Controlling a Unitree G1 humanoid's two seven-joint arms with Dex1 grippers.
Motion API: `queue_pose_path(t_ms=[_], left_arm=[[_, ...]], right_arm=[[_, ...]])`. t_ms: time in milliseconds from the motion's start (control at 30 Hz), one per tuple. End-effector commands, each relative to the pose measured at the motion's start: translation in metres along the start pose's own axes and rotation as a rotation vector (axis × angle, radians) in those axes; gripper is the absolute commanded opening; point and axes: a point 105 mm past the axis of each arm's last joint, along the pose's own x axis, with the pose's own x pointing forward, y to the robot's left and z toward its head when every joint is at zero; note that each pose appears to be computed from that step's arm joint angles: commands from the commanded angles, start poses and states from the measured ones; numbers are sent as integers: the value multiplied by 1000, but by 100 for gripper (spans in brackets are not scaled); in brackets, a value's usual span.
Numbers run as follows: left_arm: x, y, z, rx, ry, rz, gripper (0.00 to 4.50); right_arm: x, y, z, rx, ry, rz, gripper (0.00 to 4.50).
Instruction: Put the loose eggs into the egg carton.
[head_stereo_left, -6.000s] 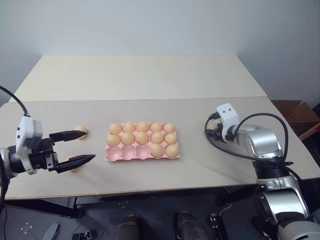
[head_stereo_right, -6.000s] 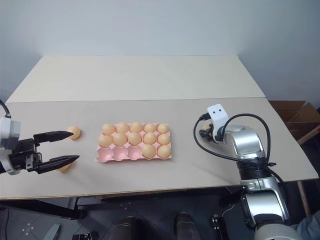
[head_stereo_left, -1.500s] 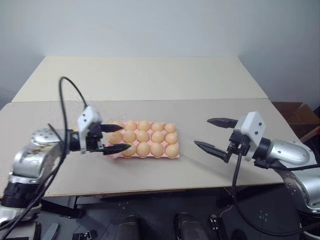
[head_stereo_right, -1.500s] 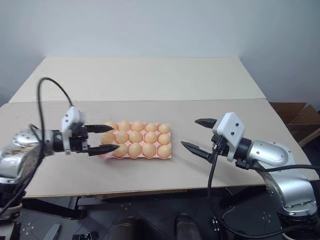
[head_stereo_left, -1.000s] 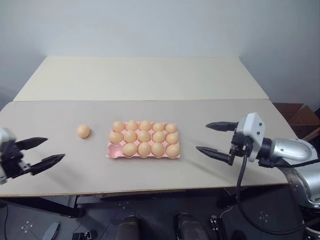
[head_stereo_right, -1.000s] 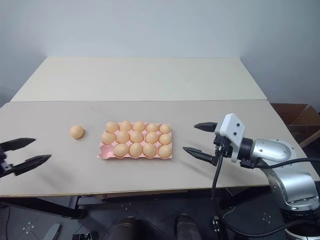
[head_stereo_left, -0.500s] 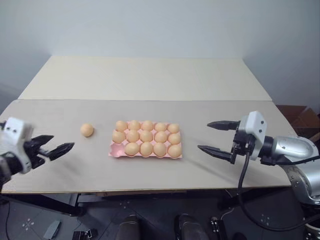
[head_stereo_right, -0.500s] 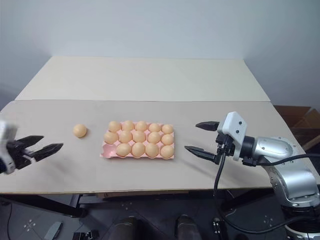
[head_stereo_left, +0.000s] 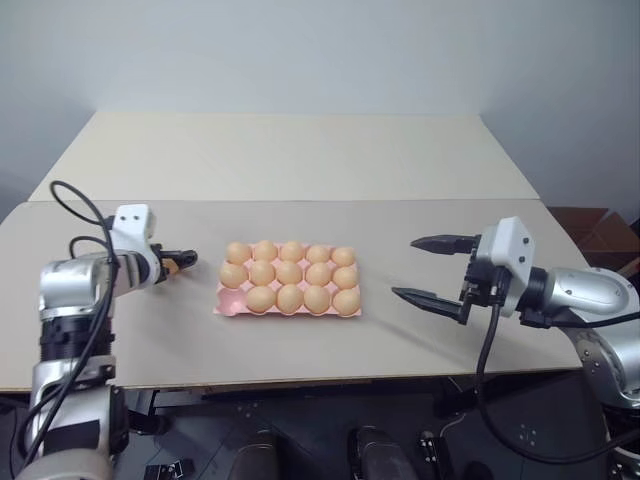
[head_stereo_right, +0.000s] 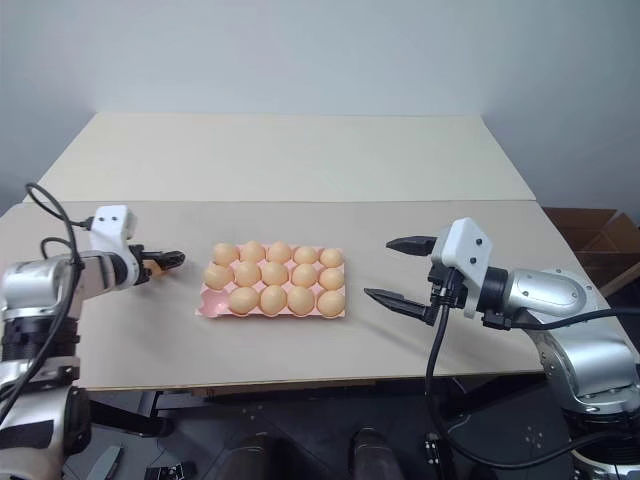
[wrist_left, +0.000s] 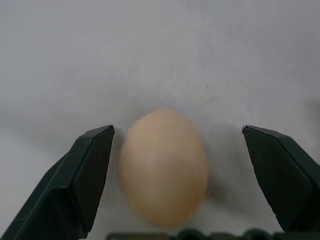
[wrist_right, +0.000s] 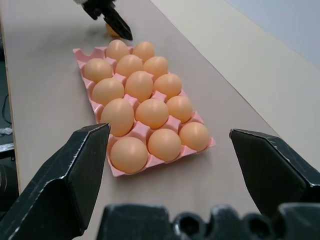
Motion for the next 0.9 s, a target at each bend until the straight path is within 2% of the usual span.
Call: queue_pose_path(t_ms=[33, 233, 267, 333, 467, 533, 700, 900], left_arm=[[4, 0, 0, 18, 16, 16, 390], [1, 4, 1, 68, -18, 11, 201], [-6, 2, 6, 140, -49, -18, 177], [-24, -5, 17, 299, -136, -106, 177], [-56, -15, 34, 499, -281, -276, 177], [-72, -27, 36, 586, -314, -451, 177], [-98, -60, 20, 741, -273, -825, 177], [-94, -92, -6, 802, -228, -1013, 177]], right_arm=[[-4, 0, 12, -37, -28, -20, 450], [-6, 0, 14, -36, -28, -45, 450], [-6, 0, 15, -37, -30, -52, 450], [-8, 0, 16, -36, -32, -64, 450], [-9, 0, 15, -31, -31, -74, 450], [-8, 1, 14, -27, -33, -74, 450], [-6, 2, 11, -14, -35, -78, 450], [-5, 5, 10, -5, -40, -94, 450]])
